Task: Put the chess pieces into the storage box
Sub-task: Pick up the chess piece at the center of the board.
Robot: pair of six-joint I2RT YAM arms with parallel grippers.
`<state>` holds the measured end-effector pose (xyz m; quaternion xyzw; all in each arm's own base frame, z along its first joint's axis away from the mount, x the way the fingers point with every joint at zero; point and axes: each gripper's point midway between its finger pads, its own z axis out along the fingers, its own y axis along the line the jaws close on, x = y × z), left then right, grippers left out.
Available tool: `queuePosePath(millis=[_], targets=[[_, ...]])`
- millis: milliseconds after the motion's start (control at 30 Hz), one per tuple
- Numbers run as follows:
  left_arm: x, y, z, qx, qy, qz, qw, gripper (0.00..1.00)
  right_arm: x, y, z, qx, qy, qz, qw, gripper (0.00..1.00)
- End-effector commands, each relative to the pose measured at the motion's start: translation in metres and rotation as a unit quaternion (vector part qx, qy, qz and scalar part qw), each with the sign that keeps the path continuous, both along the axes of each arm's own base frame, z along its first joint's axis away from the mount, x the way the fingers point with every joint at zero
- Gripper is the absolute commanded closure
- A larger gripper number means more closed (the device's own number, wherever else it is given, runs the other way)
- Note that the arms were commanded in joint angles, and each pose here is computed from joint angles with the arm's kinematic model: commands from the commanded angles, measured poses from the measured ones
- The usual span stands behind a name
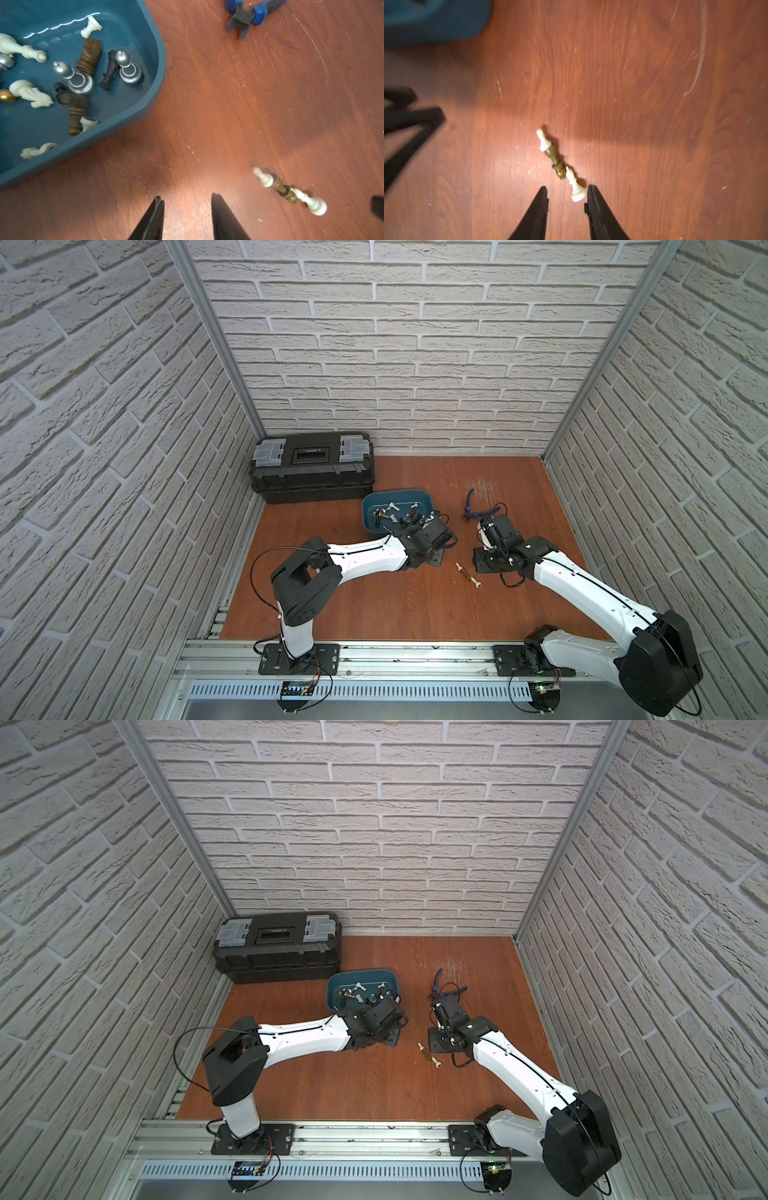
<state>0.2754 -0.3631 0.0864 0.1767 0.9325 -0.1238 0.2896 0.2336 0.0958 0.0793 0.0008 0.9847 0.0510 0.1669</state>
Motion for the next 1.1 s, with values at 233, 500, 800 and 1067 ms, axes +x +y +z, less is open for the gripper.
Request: queuePosePath(millis=[233, 500, 800, 1067], targets=[[0.001, 0.015, 0.012, -0.018, -0.012, 0.015, 1.000, 0.57, 0.011, 0.019, -0.036, 0.017, 0.046, 0.021, 0.999, 0.69], [0.001, 0.014, 0.007, -0.017, -0.009, 0.016, 1.000, 0.57, 0.013, 0.024, -0.057, 0.012, 0.074, 0.034, 0.997, 0.68], [0.003, 0.009, 0.006, -0.021, -0.006, 0.014, 1.000, 0.57, 0.014, 0.030, -0.068, 0.017, 0.085, 0.043, 0.995, 0.78], [0.007, -0.011, 0.007, -0.067, 0.005, 0.016, 0.998, 0.56, 0.015, 0.055, -0.064, 0.082, 0.075, 0.074, 0.991, 0.91]])
